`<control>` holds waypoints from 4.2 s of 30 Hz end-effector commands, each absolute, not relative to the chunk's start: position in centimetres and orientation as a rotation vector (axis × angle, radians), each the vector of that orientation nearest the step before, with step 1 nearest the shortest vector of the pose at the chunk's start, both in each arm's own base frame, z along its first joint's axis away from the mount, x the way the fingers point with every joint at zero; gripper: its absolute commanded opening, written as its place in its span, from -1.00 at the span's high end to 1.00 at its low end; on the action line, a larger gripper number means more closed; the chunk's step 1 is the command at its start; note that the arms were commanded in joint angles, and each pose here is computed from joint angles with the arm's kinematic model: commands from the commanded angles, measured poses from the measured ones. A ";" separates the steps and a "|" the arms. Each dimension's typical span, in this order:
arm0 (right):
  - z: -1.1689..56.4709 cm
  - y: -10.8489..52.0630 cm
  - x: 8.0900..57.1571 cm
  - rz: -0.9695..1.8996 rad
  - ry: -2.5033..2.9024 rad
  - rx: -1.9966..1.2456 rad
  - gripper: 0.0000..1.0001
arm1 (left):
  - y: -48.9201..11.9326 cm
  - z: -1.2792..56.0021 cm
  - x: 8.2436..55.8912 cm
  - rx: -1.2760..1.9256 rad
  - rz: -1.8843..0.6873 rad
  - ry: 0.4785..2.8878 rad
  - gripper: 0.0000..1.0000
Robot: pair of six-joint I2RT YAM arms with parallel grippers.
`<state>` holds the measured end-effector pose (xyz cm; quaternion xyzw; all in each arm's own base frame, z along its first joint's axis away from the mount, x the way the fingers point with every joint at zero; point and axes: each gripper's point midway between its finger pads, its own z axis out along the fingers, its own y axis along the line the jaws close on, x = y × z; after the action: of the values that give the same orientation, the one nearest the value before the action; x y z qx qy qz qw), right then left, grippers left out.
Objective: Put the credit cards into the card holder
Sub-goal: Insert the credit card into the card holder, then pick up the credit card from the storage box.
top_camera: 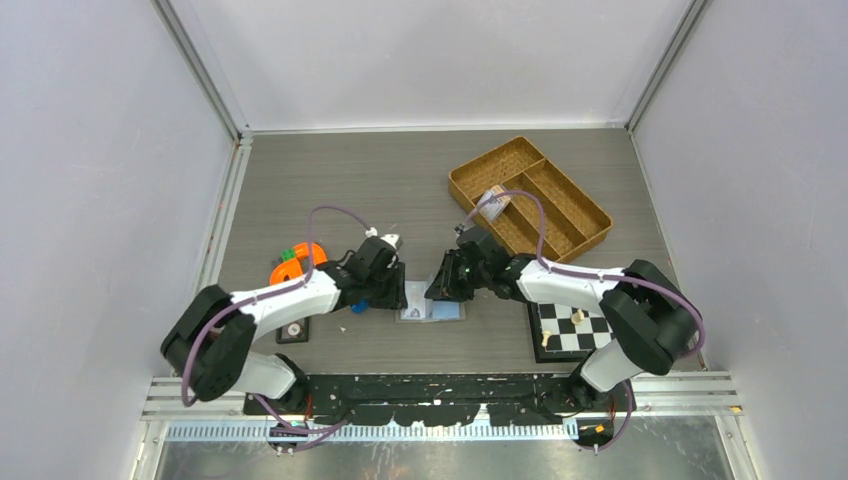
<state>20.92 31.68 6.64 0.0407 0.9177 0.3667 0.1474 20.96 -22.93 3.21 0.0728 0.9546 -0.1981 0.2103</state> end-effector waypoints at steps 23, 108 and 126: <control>12.5 38.5 24.9 1.023 2.466 -0.165 -0.13 | -15.3 12.3 19.6 0.012 -0.541 2.455 -0.07; 12.0 12.7 45.7 0.020 2.621 -0.604 0.67 | -14.3 16.3 28.0 0.252 -0.568 2.471 -0.87; 12.1 14.4 45.2 0.098 2.620 -0.637 0.72 | -14.4 16.2 27.9 0.254 -0.580 2.479 -0.87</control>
<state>44.57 13.41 10.34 -0.2263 0.9534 0.0200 0.1984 27.48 -14.27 15.78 0.0886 0.9339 -0.2088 0.2764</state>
